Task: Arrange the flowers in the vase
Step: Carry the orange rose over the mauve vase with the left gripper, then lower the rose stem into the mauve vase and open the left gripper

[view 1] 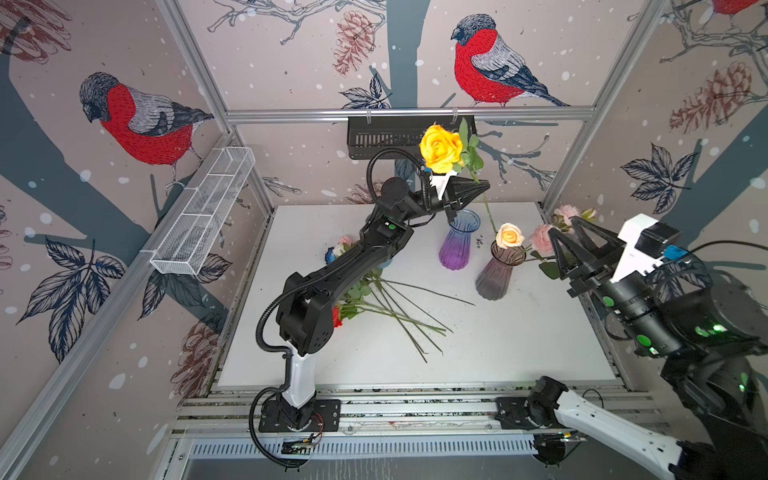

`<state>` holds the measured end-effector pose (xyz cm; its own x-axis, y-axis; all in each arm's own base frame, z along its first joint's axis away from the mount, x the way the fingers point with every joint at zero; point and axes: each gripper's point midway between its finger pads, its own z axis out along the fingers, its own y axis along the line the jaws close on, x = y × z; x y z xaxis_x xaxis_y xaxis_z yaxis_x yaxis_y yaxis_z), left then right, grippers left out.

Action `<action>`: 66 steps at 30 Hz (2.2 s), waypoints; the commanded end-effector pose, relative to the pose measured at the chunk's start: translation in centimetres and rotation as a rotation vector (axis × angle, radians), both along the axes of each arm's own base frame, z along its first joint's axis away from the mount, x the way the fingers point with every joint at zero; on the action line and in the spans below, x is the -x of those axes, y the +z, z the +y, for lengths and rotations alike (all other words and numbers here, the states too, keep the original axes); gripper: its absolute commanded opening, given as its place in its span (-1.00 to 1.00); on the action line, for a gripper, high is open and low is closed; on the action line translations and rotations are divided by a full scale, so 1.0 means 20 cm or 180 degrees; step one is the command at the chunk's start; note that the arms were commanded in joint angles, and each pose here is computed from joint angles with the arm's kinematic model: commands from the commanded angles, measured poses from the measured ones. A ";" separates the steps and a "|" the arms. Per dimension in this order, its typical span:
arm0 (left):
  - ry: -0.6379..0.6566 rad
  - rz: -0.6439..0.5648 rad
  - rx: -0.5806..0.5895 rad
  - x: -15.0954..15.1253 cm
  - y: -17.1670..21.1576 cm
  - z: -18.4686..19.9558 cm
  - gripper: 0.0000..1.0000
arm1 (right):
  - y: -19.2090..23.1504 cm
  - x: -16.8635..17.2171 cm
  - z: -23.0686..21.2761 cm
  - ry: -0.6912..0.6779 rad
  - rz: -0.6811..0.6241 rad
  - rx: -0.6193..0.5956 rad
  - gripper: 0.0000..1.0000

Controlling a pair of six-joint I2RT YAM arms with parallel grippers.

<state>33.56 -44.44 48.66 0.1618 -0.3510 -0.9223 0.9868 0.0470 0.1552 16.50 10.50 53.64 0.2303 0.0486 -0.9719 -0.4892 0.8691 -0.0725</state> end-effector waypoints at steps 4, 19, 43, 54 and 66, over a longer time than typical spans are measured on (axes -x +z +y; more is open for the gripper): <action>-0.0099 0.0256 -0.0316 -0.06 -0.10 -0.18 -1.00 | -0.03 0.00 -0.04 -0.0098 0.0011 0.0026 -0.03; 0.0211 0.0903 -0.0963 -0.16 -0.30 -0.32 -1.00 | -0.07 0.00 -0.08 -0.0215 0.0014 -0.0111 -0.03; 0.0360 0.0972 -0.1246 -0.13 -0.50 -0.48 0.60 | -0.07 0.04 -0.12 -0.0209 0.0059 -0.0220 -0.03; 0.0785 0.0840 -0.1318 -0.10 -0.45 -0.15 0.66 | -0.06 0.03 -0.11 -0.0199 0.0139 -0.0220 -0.03; 0.1535 0.0614 -0.1041 -0.06 -0.43 0.57 0.67 | -0.07 -0.08 0.15 0.0059 0.0331 0.0004 -0.02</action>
<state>34.78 -35.21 38.57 -0.0825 0.0492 -0.9954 0.9051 0.4218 -0.0542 17.90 12.02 52.03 0.1427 0.0428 -0.9888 -0.4718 0.8812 -0.0299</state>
